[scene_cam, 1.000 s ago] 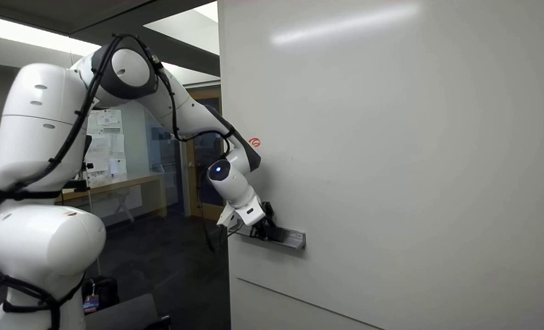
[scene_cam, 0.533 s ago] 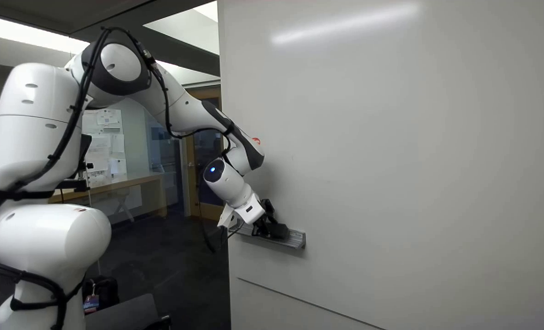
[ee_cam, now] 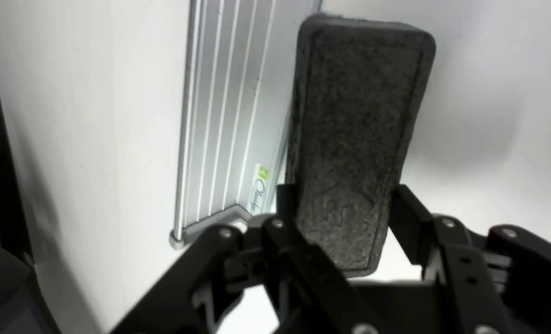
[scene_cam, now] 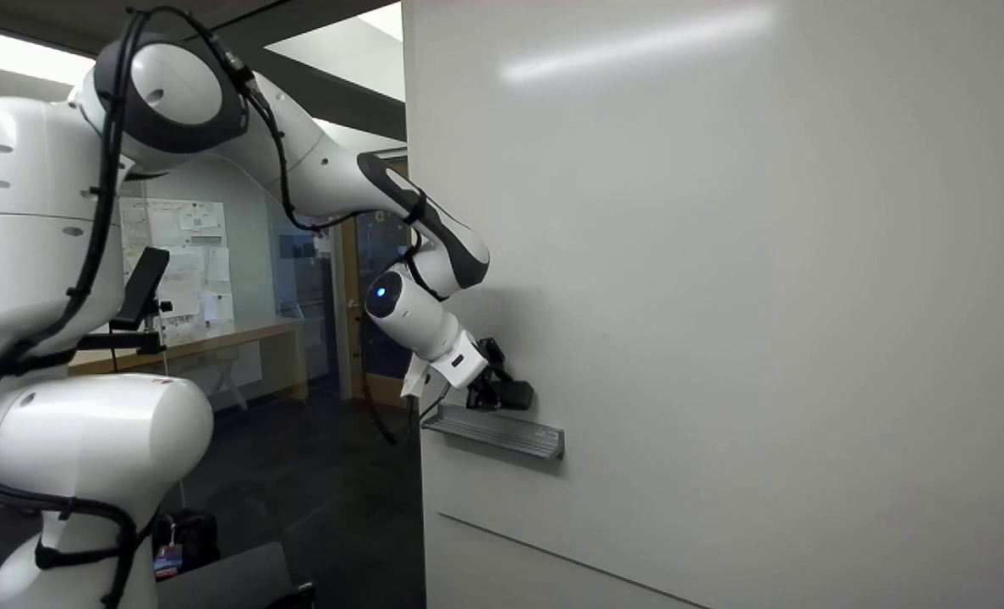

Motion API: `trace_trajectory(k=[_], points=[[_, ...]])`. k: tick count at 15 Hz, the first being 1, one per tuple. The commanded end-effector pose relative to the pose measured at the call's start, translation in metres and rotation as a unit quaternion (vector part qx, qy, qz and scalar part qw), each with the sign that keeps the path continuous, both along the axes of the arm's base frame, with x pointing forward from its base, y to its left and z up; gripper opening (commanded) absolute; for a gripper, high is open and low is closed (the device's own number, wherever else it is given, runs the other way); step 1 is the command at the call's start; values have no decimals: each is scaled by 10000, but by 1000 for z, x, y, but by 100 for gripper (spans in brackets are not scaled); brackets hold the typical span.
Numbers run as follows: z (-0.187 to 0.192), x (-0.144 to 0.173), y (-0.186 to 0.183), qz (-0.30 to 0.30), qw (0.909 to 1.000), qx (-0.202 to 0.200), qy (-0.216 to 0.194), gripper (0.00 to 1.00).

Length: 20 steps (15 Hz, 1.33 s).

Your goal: Use the duster to erase the board

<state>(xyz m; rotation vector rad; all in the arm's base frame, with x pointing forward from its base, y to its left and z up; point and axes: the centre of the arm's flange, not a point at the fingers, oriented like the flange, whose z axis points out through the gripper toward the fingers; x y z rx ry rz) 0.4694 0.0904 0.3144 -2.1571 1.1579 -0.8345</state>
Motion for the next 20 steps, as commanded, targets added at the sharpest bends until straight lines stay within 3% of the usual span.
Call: trace_trajectory(k=[1, 5, 12, 17, 20], points=[[44, -38, -7, -36, 9971, 403, -642, 29], [83, -24, -22, -192, 9852, 877, -1459, 29], [129, -28, -33, 198, 9681, 1207, -2187, 29], [166, -65, -14, 759, 9453, 1701, -2677, 29], [169, -85, 6, 1061, 9339, 1919, -2823, 29]])
